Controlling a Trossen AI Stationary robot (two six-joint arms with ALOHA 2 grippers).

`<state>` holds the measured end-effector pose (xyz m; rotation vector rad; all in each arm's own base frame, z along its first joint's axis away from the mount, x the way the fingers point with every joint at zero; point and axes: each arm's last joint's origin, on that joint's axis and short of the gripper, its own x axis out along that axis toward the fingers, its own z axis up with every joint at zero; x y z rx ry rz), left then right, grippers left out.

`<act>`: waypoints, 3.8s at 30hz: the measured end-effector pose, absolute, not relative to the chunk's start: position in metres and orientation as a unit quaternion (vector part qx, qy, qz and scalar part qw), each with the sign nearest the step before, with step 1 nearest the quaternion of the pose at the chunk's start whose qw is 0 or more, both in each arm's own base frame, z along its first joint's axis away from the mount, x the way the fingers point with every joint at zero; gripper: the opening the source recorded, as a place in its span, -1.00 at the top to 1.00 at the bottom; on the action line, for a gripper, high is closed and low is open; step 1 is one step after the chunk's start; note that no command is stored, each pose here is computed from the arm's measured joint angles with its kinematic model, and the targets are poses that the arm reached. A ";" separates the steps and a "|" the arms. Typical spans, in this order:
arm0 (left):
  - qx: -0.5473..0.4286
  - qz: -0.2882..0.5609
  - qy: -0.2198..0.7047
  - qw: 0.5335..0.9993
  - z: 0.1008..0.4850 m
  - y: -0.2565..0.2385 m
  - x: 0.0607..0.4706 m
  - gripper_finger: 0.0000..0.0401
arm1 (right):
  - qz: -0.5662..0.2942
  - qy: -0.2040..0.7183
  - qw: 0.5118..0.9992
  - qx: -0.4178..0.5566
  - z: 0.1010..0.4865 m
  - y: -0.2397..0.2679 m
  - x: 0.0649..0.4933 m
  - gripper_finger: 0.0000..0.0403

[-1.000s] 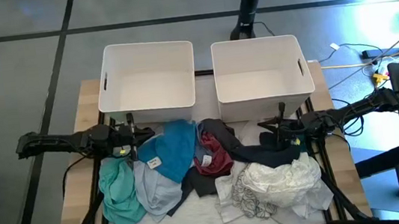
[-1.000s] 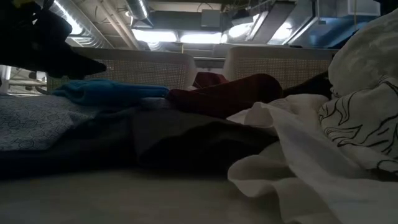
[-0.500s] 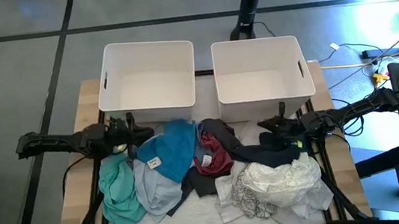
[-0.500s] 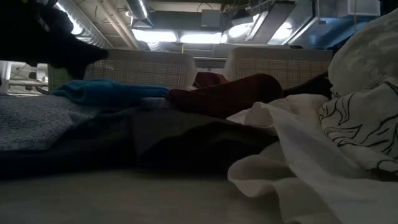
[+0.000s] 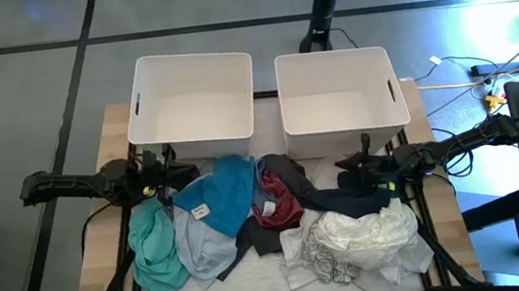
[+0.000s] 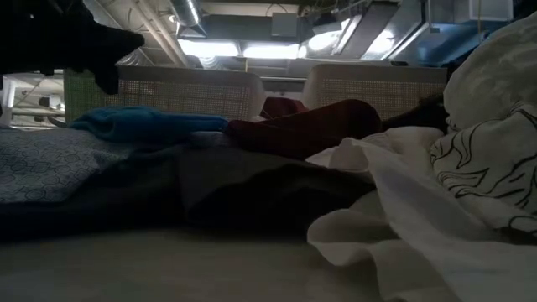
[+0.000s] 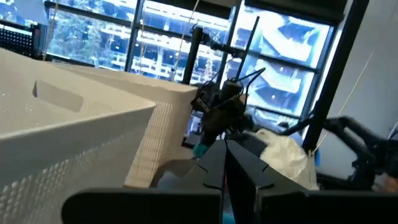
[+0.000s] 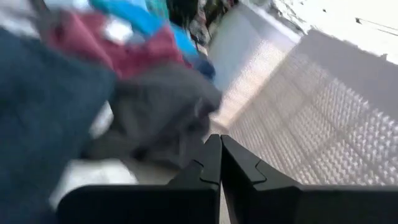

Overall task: Sort clothes
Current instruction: Put the white blouse into the left white bin

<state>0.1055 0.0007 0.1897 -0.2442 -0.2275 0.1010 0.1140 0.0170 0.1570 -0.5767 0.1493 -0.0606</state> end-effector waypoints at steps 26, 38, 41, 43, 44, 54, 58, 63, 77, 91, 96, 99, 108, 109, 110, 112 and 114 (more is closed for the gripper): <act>0.008 -0.036 0.038 0.999 0.293 -0.062 0.273 0.99 | 0.072 -0.130 0.939 -0.309 0.261 0.025 0.106 0.96; 0.014 -0.071 0.075 0.995 0.279 -0.111 0.360 0.99 | 0.067 -0.142 0.938 -0.309 0.264 0.025 0.107 0.96; 0.025 -0.080 0.082 0.993 0.272 -0.123 0.377 0.99 | 0.067 -0.144 0.938 -0.309 0.265 0.025 0.109 0.96; 0.031 -0.085 0.082 0.992 0.269 -0.131 0.387 0.99 | 0.067 -0.144 0.938 -0.309 0.265 0.025 0.110 0.96; 0.038 -0.088 0.081 0.992 0.267 -0.134 0.392 0.99 | 0.067 -0.143 0.938 -0.309 0.265 0.026 0.111 0.96; 0.133 -0.102 0.090 0.982 0.229 -0.153 0.430 0.99 | 0.066 -0.142 0.934 -0.321 0.264 0.028 0.123 0.96; 0.171 -0.103 0.073 0.977 0.213 -0.153 0.439 0.99 | 0.065 -0.145 0.934 -0.321 0.263 0.030 0.129 0.96; 0.139 -0.091 0.079 0.983 0.210 -0.145 0.443 0.82 | 0.067 -0.137 0.930 -0.334 0.261 0.031 0.135 0.96; 0.073 -0.089 0.094 0.989 0.209 -0.150 0.446 -0.13 | 0.044 -0.183 0.917 -0.352 0.269 0.031 0.135 0.96; 0.074 -0.086 0.159 0.981 0.206 -0.157 0.478 -0.18 | 0.055 -0.173 0.918 -0.354 0.267 0.032 0.136 0.96; 0.079 -0.084 0.179 0.977 0.197 -0.155 0.479 -0.18 | 0.057 -0.175 0.917 -0.354 0.267 0.032 0.136 0.96; 0.085 -0.080 0.189 0.975 0.184 -0.153 0.483 -0.18 | 0.055 -0.175 0.913 -0.363 0.267 0.032 0.136 0.96; 0.114 -0.043 0.186 0.975 0.156 -0.141 0.494 -0.18 | 0.055 -0.173 0.913 -0.365 0.267 0.032 0.136 0.96; 0.118 -0.041 0.185 0.975 0.154 -0.139 0.495 -0.18 | 0.055 -0.173 0.913 -0.365 0.267 0.032 0.136 0.96; 0.122 -0.041 0.184 0.975 0.153 -0.139 0.495 -0.18 | 0.055 -0.173 0.913 -0.365 0.267 0.032 0.136 0.96; 0.133 -0.041 0.182 0.973 0.150 -0.138 0.497 -0.15 | 0.055 -0.173 0.913 -0.366 0.267 0.032 0.136 0.96; 0.141 -0.038 0.181 0.973 0.149 -0.138 0.497 -0.08 | 0.055 -0.173 0.913 -0.366 0.267 0.032 0.136 0.96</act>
